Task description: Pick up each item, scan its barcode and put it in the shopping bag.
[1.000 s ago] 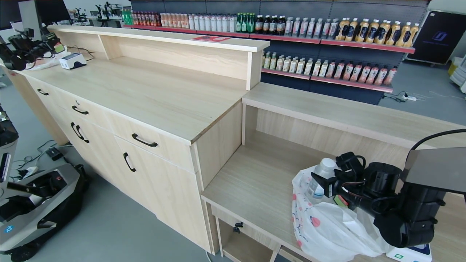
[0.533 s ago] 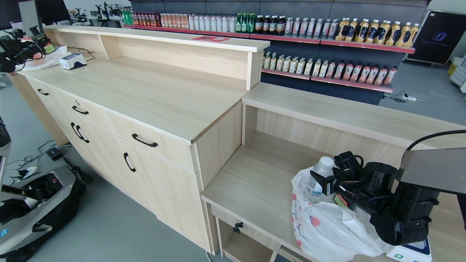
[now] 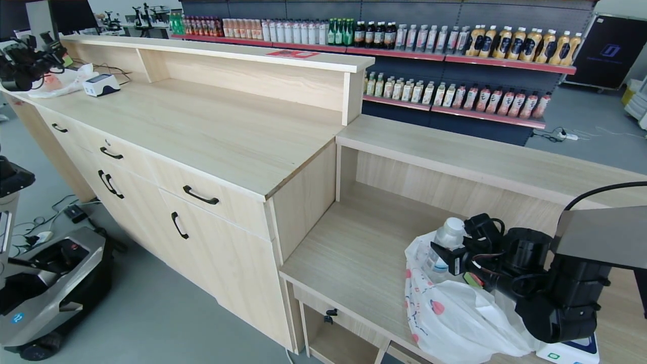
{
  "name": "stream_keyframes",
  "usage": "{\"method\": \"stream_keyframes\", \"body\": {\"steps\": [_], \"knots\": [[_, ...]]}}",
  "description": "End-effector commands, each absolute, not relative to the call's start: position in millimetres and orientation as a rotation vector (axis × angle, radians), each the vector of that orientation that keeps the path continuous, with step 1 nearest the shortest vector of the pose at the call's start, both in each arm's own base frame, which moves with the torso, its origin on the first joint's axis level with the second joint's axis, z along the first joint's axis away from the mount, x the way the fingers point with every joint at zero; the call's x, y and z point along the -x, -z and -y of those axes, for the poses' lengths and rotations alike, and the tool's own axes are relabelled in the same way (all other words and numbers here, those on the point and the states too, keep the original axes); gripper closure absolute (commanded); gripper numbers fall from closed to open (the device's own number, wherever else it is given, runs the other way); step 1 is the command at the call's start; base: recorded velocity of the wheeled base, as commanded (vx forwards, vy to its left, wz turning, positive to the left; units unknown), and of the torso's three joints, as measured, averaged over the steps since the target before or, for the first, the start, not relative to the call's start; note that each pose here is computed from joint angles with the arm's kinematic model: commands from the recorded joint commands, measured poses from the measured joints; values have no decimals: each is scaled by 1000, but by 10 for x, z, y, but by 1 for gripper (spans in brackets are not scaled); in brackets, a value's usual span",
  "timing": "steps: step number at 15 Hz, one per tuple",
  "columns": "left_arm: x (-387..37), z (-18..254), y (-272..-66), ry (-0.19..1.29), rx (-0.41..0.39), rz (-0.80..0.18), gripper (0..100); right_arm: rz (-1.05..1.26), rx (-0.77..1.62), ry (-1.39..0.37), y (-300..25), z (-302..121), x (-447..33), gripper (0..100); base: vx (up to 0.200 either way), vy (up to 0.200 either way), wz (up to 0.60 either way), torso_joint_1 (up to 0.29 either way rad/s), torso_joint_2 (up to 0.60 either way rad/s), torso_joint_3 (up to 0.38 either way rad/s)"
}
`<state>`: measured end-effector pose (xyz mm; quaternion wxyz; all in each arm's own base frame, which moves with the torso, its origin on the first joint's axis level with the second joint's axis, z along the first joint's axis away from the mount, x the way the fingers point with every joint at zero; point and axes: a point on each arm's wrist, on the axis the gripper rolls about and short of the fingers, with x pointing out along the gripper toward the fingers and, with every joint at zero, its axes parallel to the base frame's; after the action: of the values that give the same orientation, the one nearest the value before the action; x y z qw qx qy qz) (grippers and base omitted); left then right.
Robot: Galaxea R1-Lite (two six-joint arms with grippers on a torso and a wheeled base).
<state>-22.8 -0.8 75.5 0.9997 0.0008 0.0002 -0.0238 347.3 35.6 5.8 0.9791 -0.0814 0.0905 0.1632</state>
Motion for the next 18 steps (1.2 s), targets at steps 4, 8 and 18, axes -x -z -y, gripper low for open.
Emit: {"method": "stream_keyframes", "body": {"steps": [4, 8, 18], "knots": [[227, 8, -755, 48, -2, -1, 0, -171, 159, -324, -105, -342, -3455, 0, 0, 0, 0, 0, 0, 0], [227, 8, -755, 48, -2, -1, 0, -84, 144, -330, -452, -354, -3379, 0, 0, 0, 0, 0, 0, 0], [227, 8, -755, 48, -2, -1, 0, 124, 510, -119, -1934, 212, -2396, 0, 0, 0, -60, -11, 29, 16]]}}
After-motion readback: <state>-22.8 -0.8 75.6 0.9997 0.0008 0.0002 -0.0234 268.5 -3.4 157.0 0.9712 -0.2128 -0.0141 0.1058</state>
